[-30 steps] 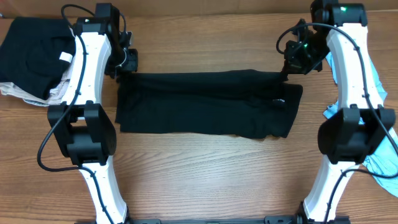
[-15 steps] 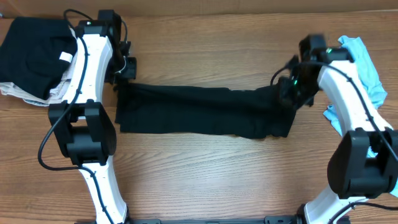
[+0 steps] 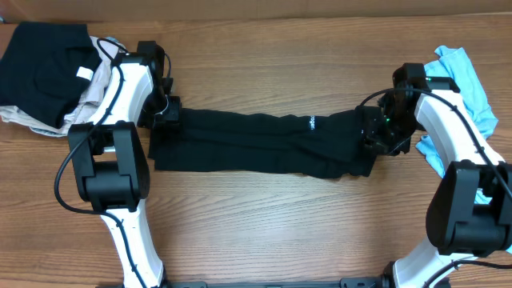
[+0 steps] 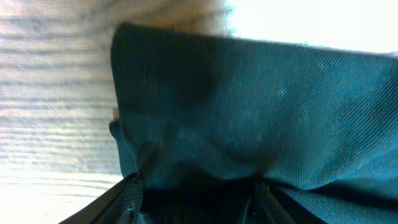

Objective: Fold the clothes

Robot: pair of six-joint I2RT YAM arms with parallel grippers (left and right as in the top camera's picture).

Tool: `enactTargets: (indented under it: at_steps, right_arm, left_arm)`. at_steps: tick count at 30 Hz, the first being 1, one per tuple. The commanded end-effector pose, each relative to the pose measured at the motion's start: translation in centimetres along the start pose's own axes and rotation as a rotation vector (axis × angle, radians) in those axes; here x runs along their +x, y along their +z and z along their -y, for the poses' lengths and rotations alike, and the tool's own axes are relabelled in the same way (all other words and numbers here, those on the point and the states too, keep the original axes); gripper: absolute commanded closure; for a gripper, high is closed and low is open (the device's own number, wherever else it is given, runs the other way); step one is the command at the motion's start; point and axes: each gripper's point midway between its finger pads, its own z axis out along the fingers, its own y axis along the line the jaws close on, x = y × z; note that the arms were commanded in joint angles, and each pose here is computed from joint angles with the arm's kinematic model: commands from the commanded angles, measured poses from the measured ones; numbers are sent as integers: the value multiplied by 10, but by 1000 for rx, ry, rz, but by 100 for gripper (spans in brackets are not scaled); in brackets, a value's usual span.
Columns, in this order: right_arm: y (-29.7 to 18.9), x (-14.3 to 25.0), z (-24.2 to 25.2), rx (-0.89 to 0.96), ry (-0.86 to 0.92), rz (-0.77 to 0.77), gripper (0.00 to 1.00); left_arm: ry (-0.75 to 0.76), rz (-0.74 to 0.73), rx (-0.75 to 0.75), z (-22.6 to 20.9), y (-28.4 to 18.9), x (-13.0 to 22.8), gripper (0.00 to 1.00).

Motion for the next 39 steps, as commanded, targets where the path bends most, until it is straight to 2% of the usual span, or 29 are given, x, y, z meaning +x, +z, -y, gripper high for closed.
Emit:
enactTargets:
  at_steps: [1,6,10,14,16,24,27,28,29,34,39]
  right_arm:
    - [-29,-10,-10,-31,-23,78,64]
    - [-88,-13,-33,-103,-79,202,63]
    - [-139,-1,-42,-129,-115,325,57]
    - [-179,25,-47,-160,-145,428,44]
    - [-193,42,-47,-169,-155,459,38]
    - [-222,94,-56,-256,-196,510,36]
    - [-226,103,-55,-258,-203,521,36]
    - [-227,105,-54,-258,-204,525,36]
    - [-228,107,-54,-258,-205,527,36]
    - [-230,112,-58,-263,-227,534,34]
    - [-228,115,-64,-254,-259,529,31]
  left_arm:
    - [-10,21,38,5,-17,-8,41]
    - [-15,108,156,21,-75,-30,36]
    - [-33,198,206,28,-131,-41,26]
    - [-22,265,208,31,-181,-36,16]
    - [-19,284,207,31,-202,-28,15]
    - [42,385,344,61,-264,0,11]
    - [102,442,333,69,-285,13,10]
    - [106,457,321,69,-290,16,8]
    - [110,470,309,68,-295,18,0]
    - [131,523,220,63,-315,42,0]
    - [119,471,165,55,-302,58,0]
